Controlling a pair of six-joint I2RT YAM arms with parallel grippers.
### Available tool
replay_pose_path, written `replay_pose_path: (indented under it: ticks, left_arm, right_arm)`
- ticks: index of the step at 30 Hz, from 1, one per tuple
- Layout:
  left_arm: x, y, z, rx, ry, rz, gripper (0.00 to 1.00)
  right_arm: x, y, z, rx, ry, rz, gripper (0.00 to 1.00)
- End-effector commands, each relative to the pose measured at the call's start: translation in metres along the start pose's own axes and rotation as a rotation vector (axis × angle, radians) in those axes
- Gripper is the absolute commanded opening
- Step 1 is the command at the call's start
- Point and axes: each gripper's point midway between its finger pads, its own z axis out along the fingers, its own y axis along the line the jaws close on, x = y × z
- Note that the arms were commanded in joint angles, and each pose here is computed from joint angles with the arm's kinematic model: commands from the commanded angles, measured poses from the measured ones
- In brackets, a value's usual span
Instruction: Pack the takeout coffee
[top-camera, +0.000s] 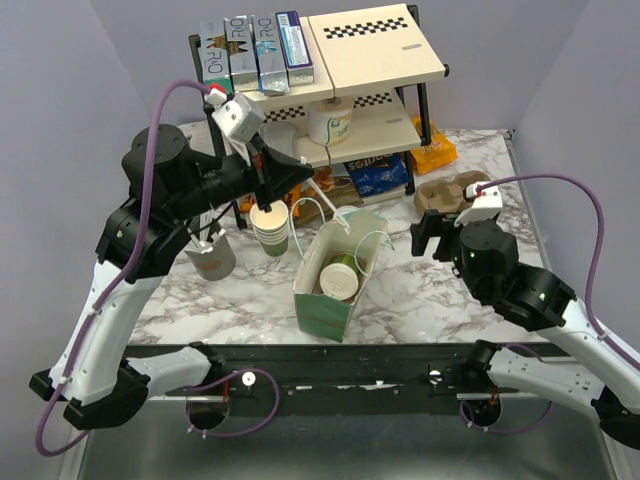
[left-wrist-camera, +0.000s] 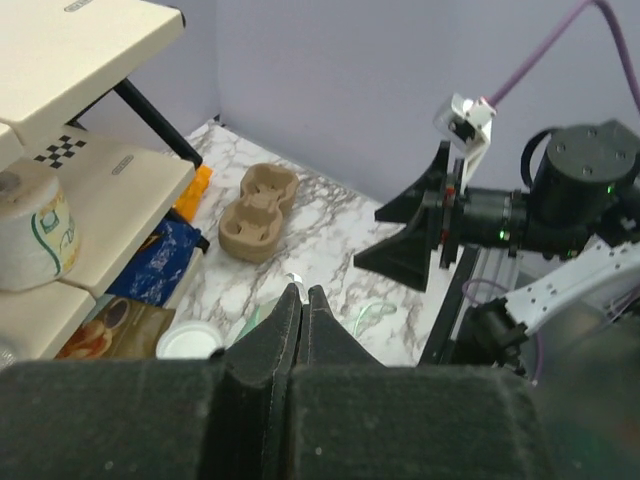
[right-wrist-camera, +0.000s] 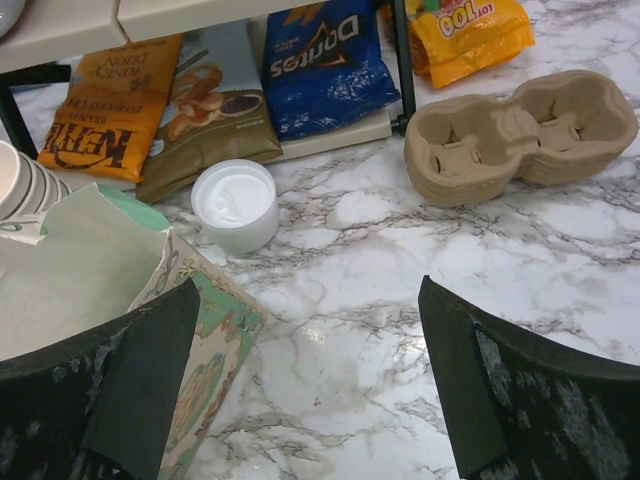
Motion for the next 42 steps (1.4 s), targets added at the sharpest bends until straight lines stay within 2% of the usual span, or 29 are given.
replay_pose_path:
  ticks: [1,9,10,13,16,17,19,20,21,22,30,34,37,40,42]
  left_arm:
    - [0.034,-0.002,-0.016,-0.019,0.087,0.083,0.0]
    - [0.114,-0.018,-0.006,0.048,0.283,0.07,0.0]
    - [0.119,-0.016,-0.008,0.029,0.292,0.078,0.03]
    - [0.139,-0.022,-0.006,0.041,0.332,0.067,0.21]
    - [0.145,-0.026,-0.003,0.051,0.34,0.059,0.42]
    - [0.145,-0.025,-0.003,0.045,0.34,0.059,0.52]
    - [0.145,-0.025,-0.001,0.041,0.342,0.056,0.54]
    - [0.144,-0.025,0.0,0.037,0.343,0.055,0.73]
    - [0.139,-0.023,0.002,0.018,0.331,0.049,0.83]
    - [0.139,-0.02,0.004,0.005,0.333,0.048,0.99]
    - [0.099,-0.009,0.004,-0.118,0.226,0.003,0.99]
    - [0.086,0.011,0.006,-0.249,0.214,-0.022,0.99]
    - [0.07,0.022,0.004,-0.337,0.154,-0.052,0.99]
    - [0.053,0.042,-0.009,-0.489,0.071,-0.103,0.99]
    - [0.046,0.066,-0.027,-0.667,0.033,-0.123,0.99]
  right_arm:
    - [0.005,-0.011,0.001,0.046,0.004,-0.028,1.0]
    - [0.009,-0.009,0.001,0.035,0.014,-0.036,1.0]
    - [0.009,-0.008,0.001,0.031,0.016,-0.035,1.0]
    - [0.008,-0.009,0.001,0.032,0.012,-0.043,1.0]
    - [0.009,-0.011,0.0,0.038,0.011,-0.045,1.0]
    - [0.008,-0.011,0.0,0.038,0.009,-0.043,1.0]
    - [0.011,-0.012,0.001,0.039,0.013,-0.046,1.0]
    - [0.01,-0.012,0.001,0.042,0.011,-0.044,1.0]
    - [0.011,-0.011,0.001,0.038,0.014,-0.042,1.0]
    - [0.012,-0.011,0.001,0.035,0.018,-0.042,1.0]
    - [0.014,-0.006,0.001,0.006,0.028,-0.039,1.0]
    - [0.015,-0.004,0.001,-0.004,0.032,-0.039,1.0]
    - [0.017,-0.002,0.001,-0.012,0.038,-0.04,1.0]
    - [0.017,-0.001,0.001,-0.017,0.041,-0.038,1.0]
    - [0.015,-0.001,0.001,-0.017,0.038,-0.036,1.0]
